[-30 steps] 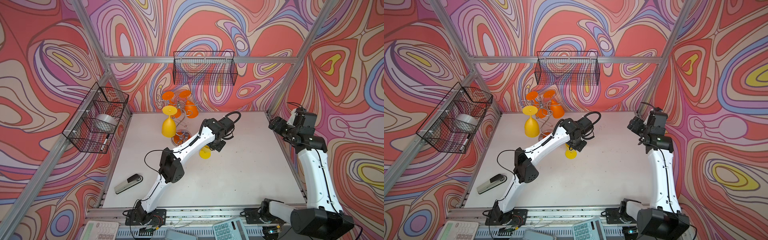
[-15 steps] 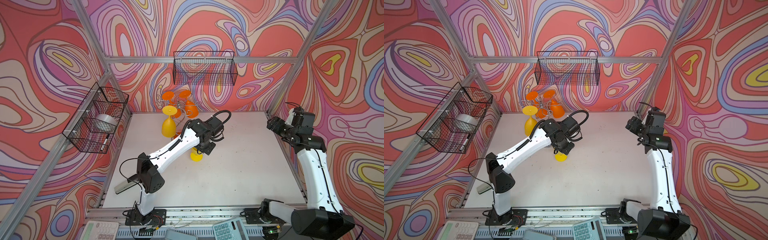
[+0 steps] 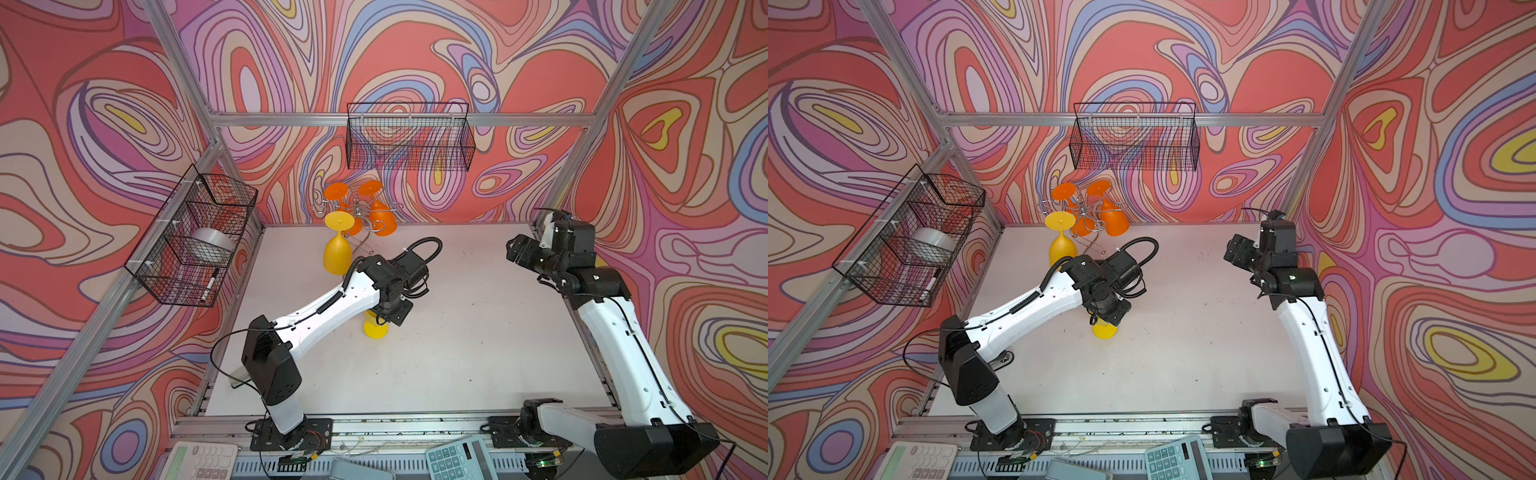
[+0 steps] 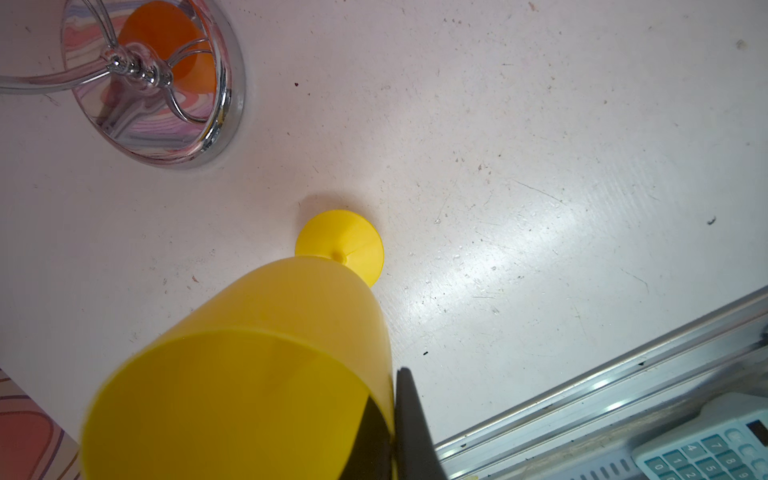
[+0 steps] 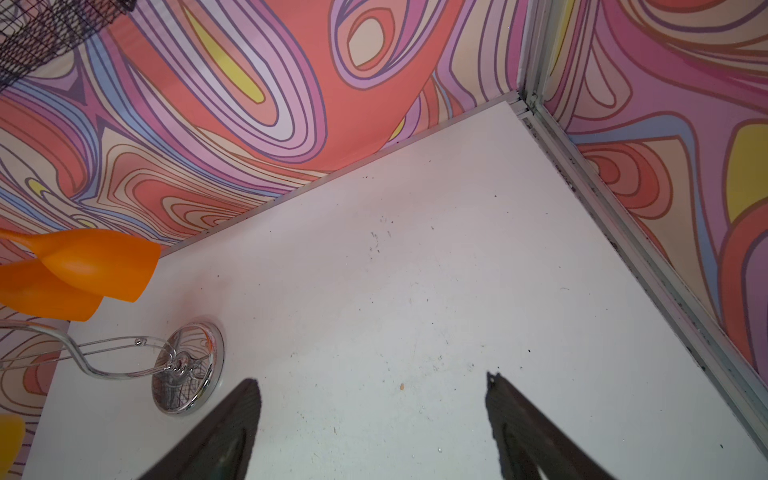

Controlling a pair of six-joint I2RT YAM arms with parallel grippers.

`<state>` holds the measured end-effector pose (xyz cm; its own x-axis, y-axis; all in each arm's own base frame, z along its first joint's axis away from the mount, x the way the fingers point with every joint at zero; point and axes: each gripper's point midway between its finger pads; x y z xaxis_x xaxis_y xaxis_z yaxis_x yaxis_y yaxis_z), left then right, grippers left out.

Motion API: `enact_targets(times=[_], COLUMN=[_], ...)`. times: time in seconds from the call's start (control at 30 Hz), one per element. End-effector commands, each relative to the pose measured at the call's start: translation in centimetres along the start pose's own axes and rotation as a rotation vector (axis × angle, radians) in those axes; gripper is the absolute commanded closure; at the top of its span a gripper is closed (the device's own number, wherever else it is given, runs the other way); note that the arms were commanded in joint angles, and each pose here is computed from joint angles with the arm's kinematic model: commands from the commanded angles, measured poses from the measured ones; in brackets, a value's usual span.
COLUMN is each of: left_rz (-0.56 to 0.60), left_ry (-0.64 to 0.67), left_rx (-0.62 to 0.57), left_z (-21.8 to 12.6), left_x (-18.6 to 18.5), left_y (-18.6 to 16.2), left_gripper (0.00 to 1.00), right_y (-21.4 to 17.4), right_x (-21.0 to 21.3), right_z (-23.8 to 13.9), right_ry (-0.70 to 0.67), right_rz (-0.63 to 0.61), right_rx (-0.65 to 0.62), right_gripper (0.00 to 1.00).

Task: Take the wine glass off the wine glass rack
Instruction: 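Lower the yellow glass with the left gripper onto the table beside the rack, then open the left gripper and lift it off the standing yellow glass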

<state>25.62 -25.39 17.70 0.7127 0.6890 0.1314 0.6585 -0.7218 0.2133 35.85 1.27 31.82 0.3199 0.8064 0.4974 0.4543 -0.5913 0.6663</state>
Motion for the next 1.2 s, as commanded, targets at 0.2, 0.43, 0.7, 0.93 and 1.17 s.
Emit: enact_targets(times=[0.2, 0.43, 0.7, 0.93, 1.17], left_rz=[-0.038, -0.035, -0.036, -0.031, -0.023], left_ry=[-0.013, -0.021, -0.025, -0.012, 0.006], left_rx=[-0.051, -0.044, -0.036, -0.024, -0.047], left_z=[-0.5, -0.1, 0.1, 0.0, -1.3], left_x=[0.4, 0.2, 0.1, 0.3, 0.8], left_y=[-0.1, -0.1, -0.3, -0.7, 0.0], left_gripper=[1.0, 1.0, 0.92, 0.8, 0.65], right_y=[-0.6, -0.7, -1.1, -1.4, -1.2], right_x=[0.9, 1.0, 0.9, 1.1, 1.3], right_z=[-0.1, -0.1, 0.4, 1.0, 1.2], right_ry=[-0.016, -0.017, -0.022, -0.023, -0.023], right_rz=[-0.011, -0.014, -0.017, -0.016, -0.022], right_rx=[-0.009, -0.011, -0.004, 0.003, 0.0], right_gripper=[0.11, 0.11, 0.11, 0.11, 0.11])
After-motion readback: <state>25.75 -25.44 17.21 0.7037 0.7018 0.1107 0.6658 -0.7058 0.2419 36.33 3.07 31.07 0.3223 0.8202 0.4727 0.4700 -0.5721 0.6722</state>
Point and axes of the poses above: each gripper's point midway between its finger pads, its own z axis out along the fingers, its own x axis along the line the jaws close on, y = z × x, and after that the axes turned 14 degrees about z, right-handed
